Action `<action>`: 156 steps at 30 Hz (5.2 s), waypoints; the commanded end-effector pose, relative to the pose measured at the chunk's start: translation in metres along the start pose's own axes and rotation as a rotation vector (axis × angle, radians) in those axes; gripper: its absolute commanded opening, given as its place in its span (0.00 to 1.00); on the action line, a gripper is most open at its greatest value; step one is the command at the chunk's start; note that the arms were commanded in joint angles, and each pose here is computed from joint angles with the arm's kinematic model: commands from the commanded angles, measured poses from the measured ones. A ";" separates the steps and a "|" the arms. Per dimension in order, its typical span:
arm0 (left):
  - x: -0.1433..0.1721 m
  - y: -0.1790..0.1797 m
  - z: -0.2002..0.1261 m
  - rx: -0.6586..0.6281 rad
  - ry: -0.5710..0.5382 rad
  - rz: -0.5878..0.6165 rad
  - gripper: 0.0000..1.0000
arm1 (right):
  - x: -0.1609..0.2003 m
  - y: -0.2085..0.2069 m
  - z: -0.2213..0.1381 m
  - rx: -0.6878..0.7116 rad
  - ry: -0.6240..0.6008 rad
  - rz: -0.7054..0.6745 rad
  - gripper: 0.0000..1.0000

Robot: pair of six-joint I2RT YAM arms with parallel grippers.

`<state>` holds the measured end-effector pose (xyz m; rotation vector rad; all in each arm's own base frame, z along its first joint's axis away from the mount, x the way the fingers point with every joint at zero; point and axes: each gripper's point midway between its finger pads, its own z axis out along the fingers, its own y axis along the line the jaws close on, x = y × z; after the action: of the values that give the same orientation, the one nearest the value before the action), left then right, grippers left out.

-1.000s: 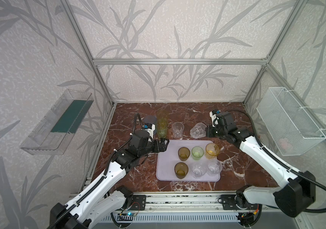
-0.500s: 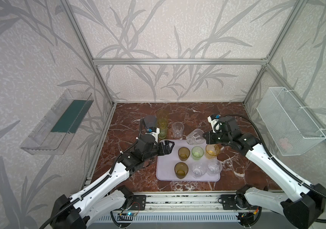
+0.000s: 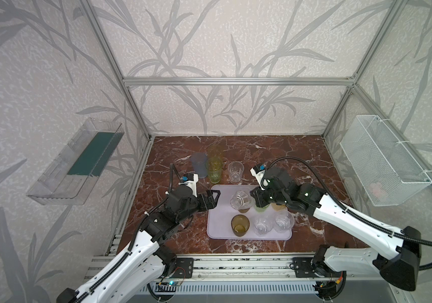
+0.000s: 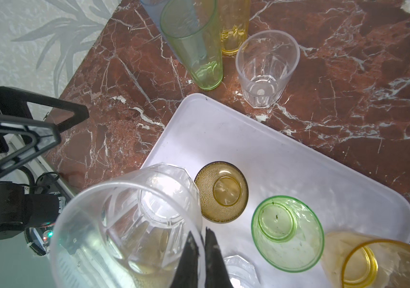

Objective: Place the glasses into the tray
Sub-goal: Place the glass on the tray, then pick up the glass from the top-center of the table.

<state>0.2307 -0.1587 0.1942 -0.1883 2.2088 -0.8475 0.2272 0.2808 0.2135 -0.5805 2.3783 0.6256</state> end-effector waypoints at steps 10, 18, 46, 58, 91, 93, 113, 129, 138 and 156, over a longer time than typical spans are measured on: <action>0.010 0.051 -0.004 -0.102 0.005 -0.097 0.99 | 0.005 0.043 0.006 -0.035 0.024 -0.057 0.00; 0.008 0.059 0.005 -0.081 0.027 -0.150 0.99 | 0.020 0.069 0.018 -0.063 0.051 -0.118 0.00; 0.011 0.076 -0.002 -0.106 -0.002 -0.174 0.99 | 0.055 0.078 0.097 0.039 0.207 -0.207 0.00; 0.012 0.081 -0.007 -0.126 -0.015 -0.168 0.99 | 0.068 0.073 0.121 0.093 0.288 -0.219 0.10; -0.018 0.042 -0.013 0.033 -0.095 -0.074 0.99 | -0.111 0.007 0.039 -0.065 -0.120 0.076 0.99; -0.018 0.041 -0.012 0.038 -0.090 -0.068 0.99 | -0.113 -0.012 0.042 -0.030 -0.117 0.105 0.99; -0.011 0.051 -0.007 0.005 -0.074 -0.092 0.99 | -0.117 -0.113 0.114 0.243 0.017 0.126 0.55; -0.012 0.053 -0.009 -0.009 -0.079 -0.091 0.99 | -0.091 -0.147 0.156 0.346 0.149 0.117 0.45; -0.011 0.055 -0.009 -0.020 -0.078 -0.092 0.99 | -0.093 -0.151 0.164 0.346 0.146 0.122 0.39; -0.011 0.057 -0.008 -0.029 -0.075 -0.094 0.99 | -0.092 -0.157 0.178 0.365 0.171 0.112 0.25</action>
<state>0.2388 -0.1090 0.1658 -0.3336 2.1613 -0.8590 0.4514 0.2804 0.1013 -0.3546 2.6092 0.2034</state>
